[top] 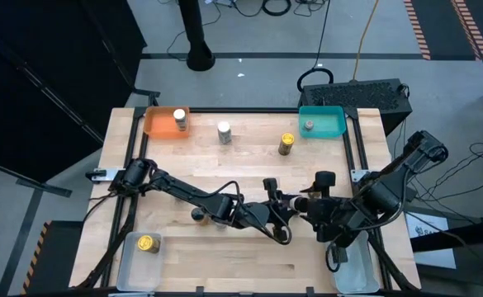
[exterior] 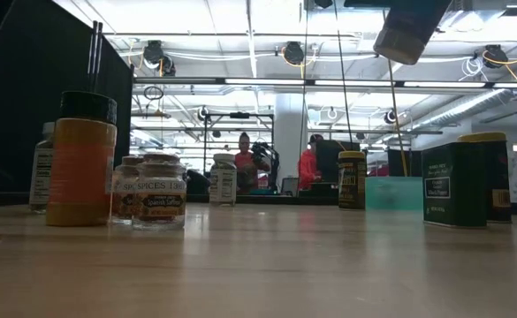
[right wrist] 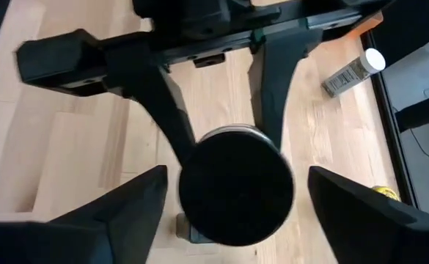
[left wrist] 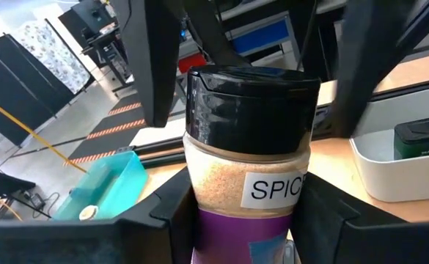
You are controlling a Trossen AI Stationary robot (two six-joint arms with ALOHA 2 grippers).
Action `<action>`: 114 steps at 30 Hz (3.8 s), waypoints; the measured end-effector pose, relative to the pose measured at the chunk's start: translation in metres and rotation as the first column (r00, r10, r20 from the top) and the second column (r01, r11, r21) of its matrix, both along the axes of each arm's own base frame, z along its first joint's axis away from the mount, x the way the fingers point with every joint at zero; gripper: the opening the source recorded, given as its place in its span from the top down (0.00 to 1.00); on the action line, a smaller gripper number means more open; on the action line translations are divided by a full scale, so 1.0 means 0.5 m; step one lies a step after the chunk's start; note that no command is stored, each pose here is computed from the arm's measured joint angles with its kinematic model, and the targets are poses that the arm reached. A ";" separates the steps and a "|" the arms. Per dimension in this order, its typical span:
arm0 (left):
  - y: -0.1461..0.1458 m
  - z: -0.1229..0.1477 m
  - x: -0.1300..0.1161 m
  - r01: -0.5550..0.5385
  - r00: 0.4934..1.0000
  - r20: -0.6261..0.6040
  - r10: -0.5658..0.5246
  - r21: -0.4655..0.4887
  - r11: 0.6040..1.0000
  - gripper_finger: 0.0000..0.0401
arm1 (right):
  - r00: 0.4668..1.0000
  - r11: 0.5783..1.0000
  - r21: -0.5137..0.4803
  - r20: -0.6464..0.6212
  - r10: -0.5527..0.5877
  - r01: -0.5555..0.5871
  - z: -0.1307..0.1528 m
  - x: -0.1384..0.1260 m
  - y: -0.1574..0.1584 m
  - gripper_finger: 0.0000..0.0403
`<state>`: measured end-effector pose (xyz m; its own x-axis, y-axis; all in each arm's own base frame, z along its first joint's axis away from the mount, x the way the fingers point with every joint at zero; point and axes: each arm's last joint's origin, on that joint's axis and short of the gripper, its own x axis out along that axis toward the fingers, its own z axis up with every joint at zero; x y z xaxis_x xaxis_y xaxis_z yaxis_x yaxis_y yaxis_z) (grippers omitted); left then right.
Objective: Sort spices by type
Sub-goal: Put the top black seasoning bottle into the gray bin
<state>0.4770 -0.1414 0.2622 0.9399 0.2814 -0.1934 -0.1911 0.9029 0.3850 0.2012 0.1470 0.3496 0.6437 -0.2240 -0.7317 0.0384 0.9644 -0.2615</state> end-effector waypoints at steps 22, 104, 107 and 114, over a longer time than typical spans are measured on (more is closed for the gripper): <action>-0.013 -0.005 -0.006 -0.003 0.999 -0.036 0.004 0.041 0.999 0.23 | 0.944 0.948 0.317 -0.321 0.073 0.034 0.054 -0.048 -0.047 0.58; -0.008 0.075 -0.021 -0.087 0.978 0.187 0.096 -0.054 0.995 0.22 | 0.794 0.878 0.363 -0.408 0.450 -0.312 -0.181 -0.269 0.087 0.58; -0.008 0.075 -0.021 -0.087 0.978 0.187 0.096 -0.054 0.995 0.22 | 0.792 0.885 0.347 -0.421 0.442 -0.309 -0.196 -0.270 0.083 0.58; -0.008 0.075 -0.021 -0.087 0.978 0.185 0.095 -0.051 0.995 0.22 | 0.783 0.899 0.308 -0.454 0.426 -0.311 -0.233 -0.274 0.073 0.58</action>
